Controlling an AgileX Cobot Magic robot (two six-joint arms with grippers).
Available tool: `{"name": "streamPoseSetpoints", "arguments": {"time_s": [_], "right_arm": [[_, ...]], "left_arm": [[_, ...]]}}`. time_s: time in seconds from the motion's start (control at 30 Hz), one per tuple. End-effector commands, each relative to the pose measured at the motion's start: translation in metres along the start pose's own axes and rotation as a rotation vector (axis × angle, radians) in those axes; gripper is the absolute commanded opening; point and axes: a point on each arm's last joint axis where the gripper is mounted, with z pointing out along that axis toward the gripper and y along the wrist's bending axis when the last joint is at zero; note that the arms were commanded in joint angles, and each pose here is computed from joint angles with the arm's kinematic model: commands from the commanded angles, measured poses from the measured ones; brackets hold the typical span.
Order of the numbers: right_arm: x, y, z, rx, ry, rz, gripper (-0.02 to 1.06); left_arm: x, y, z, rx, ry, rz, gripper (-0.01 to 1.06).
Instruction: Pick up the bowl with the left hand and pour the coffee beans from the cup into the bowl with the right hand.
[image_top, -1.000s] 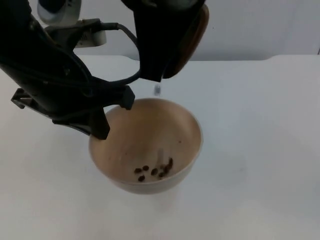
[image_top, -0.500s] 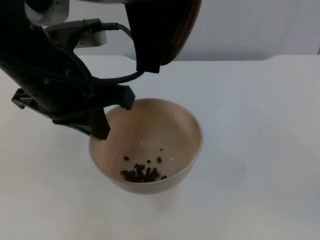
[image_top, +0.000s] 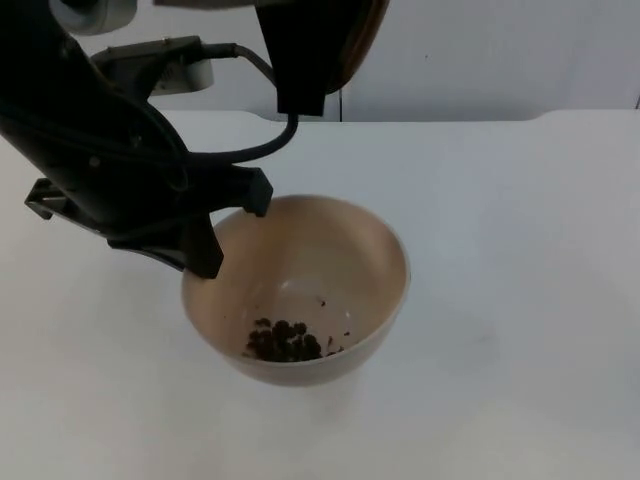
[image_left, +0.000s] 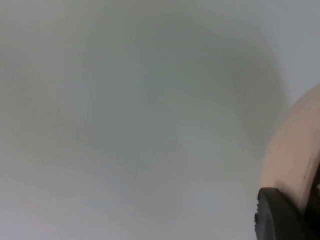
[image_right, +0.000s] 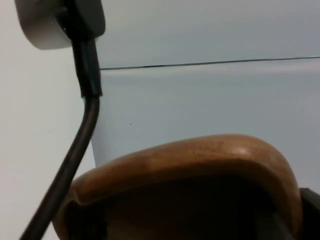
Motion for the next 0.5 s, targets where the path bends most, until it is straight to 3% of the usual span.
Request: {"name": "streamPoseSetpoints", "arguments": {"time_s": [0.0,0.37,0.47], "right_arm": [[-0.0007,-0.0032,-0.0033,0.020,-0.016,-0.010,0.00],[0.0017,-0.0020,0.0001,-0.003,0.000,0.026,0.00],[0.0062,-0.0022,0.0047,-0.057,0.028,0.057,0.00]], "left_arm": [[-0.0022,-0.0007,-0.0036,0.007,-0.026,-0.011,0.00],[-0.0020,-0.0007,-0.0036,0.007,-0.024,-0.011,0.00],[-0.0020,-0.0007,-0.0036,0.007,-0.024,-0.011,0.00]]}}
